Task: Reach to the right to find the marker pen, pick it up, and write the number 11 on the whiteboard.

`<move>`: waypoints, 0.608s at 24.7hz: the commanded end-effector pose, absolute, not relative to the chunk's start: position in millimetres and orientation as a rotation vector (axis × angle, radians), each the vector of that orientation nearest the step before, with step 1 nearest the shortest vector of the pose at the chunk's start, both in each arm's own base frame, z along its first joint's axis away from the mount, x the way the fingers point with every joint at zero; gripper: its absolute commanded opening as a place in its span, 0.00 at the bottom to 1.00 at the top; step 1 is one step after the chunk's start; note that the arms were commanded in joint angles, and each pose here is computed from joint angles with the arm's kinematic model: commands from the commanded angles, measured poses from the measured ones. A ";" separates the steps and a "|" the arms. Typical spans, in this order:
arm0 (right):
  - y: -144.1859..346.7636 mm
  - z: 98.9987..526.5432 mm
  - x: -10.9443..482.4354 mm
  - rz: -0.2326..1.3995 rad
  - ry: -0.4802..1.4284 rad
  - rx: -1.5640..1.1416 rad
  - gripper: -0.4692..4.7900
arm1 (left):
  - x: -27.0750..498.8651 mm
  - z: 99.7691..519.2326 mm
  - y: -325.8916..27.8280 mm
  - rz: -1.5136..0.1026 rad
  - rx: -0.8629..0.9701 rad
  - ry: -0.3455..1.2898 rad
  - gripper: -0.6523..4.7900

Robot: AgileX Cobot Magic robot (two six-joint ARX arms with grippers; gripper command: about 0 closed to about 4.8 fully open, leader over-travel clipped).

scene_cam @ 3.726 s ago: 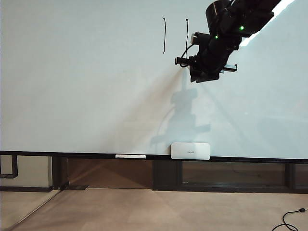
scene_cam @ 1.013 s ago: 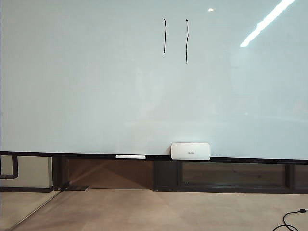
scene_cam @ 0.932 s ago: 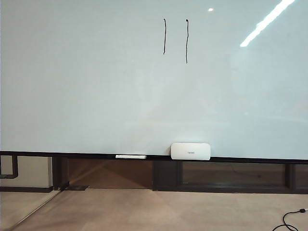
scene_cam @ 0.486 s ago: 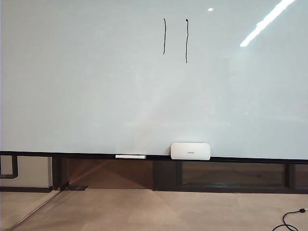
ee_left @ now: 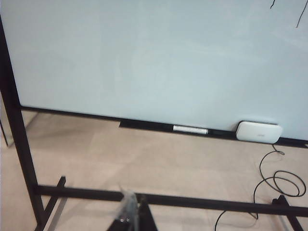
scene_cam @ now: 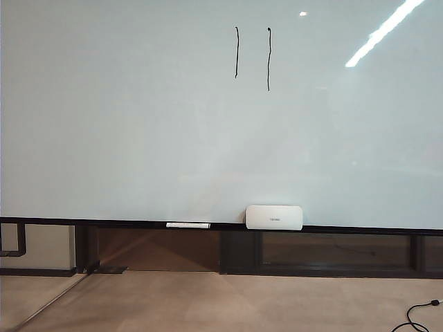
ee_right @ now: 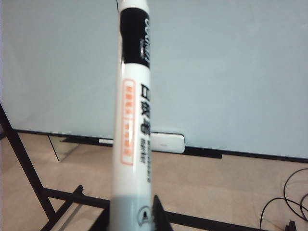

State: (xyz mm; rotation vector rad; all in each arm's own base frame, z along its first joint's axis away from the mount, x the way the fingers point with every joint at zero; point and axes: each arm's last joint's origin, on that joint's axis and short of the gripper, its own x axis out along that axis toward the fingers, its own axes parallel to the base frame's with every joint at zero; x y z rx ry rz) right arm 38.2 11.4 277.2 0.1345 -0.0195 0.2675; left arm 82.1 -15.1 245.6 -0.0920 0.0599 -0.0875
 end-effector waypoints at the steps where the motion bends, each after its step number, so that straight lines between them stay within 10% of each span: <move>1: 12.5 277.9 41.1 0.272 -0.061 0.153 0.08 | 84.8 240.6 -15.9 -0.094 -0.095 0.048 0.11; 15: 23.0 240.7 68.4 0.297 -0.108 0.228 0.08 | 95.6 206.1 -21.6 -0.199 -0.013 0.063 0.11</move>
